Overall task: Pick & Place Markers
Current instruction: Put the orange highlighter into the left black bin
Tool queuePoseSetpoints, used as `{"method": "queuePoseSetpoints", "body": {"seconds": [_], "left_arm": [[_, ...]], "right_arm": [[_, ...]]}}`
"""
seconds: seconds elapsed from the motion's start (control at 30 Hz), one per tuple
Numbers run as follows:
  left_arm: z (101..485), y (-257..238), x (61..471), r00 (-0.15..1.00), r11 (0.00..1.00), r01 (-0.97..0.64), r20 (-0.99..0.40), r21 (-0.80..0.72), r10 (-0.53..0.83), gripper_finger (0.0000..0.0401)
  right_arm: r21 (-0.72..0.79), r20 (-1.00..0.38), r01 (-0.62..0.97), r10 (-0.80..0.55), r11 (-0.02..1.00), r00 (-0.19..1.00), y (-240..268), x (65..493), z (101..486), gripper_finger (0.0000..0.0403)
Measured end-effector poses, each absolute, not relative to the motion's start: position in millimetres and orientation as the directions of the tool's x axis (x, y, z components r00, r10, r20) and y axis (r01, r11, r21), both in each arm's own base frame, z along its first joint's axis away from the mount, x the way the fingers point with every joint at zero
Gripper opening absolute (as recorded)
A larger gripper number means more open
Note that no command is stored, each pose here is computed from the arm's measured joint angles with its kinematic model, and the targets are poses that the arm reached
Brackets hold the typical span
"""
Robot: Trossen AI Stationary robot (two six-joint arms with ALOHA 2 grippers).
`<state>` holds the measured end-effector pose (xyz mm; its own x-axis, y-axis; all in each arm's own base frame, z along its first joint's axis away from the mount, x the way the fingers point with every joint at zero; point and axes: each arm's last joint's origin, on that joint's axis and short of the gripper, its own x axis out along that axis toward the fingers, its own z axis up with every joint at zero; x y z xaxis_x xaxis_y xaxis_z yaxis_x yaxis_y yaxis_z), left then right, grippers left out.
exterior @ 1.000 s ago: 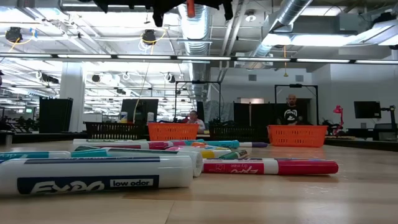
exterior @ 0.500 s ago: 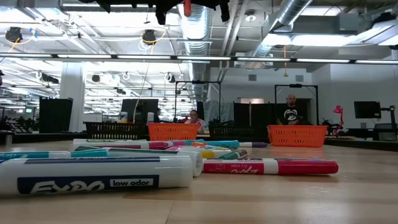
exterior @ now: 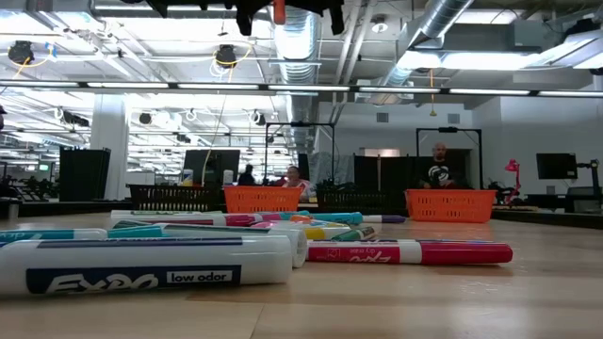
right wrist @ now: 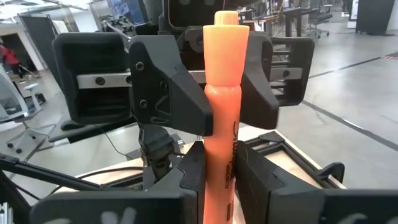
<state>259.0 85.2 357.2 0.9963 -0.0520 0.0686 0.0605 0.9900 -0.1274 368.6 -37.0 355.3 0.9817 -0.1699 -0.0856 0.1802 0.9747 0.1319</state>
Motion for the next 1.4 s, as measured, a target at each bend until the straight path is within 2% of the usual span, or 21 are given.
{"method": "queuePoseSetpoints", "body": {"seconds": [0.1, 0.4, 0.6, 0.83, 0.9, 1.0, 1.2, 1.4], "left_arm": [[357, 85, 259, 0.996, 0.990, 0.063, 0.069, -0.125, -0.055, 0.0065], [357, 86, 259, 0.996, 0.993, 0.061, 0.068, -0.106, -0.054, 0.0064], [359, 98, 252, 0.998, 0.997, 0.012, 0.068, -0.078, -0.006, 0.0064], [367, 127, 224, 0.979, 0.982, -0.185, 0.076, -0.028, 0.186, 0.0064], [364, 133, 214, 0.954, 0.954, -0.301, -0.001, 0.010, 0.301, 0.0064], [348, 141, 199, 0.880, 0.900, -0.433, -0.190, 0.053, 0.435, 0.0064], [315, 149, 184, 0.701, 0.846, -0.522, -0.510, 0.110, 0.499, 0.0064], [290, 152, 184, 0.531, 0.824, -0.536, -0.686, 0.182, 0.497, 0.0064]], "right_arm": [[0.131, -0.086, 0.182, -0.172, 0.975, 0.981, -37, 369, 355, 0.0052], [0.130, -0.088, 0.183, -0.172, 0.974, 0.981, -37, 369, 355, 0.0064], [0.128, -0.144, 0.198, -0.179, 0.972, 0.973, -38, 366, 352, 0.0116], [0.118, -0.283, 0.190, -0.151, 0.975, 0.947, -35, 360, 341, 0.0189], [0.109, -0.347, 0.205, -0.156, 0.973, 0.925, -36, 357, 336, 0.0203], [0.114, -0.446, 0.233, -0.160, 0.966, 0.881, -36, 353, 326, 0.0218], [0.125, -0.526, 0.256, -0.155, 0.959, 0.836, -35, 349, 318, 0.0223], [0.124, -0.525, 0.256, -0.156, 0.959, 0.837, -35, 349, 318, 0.0218]]}}
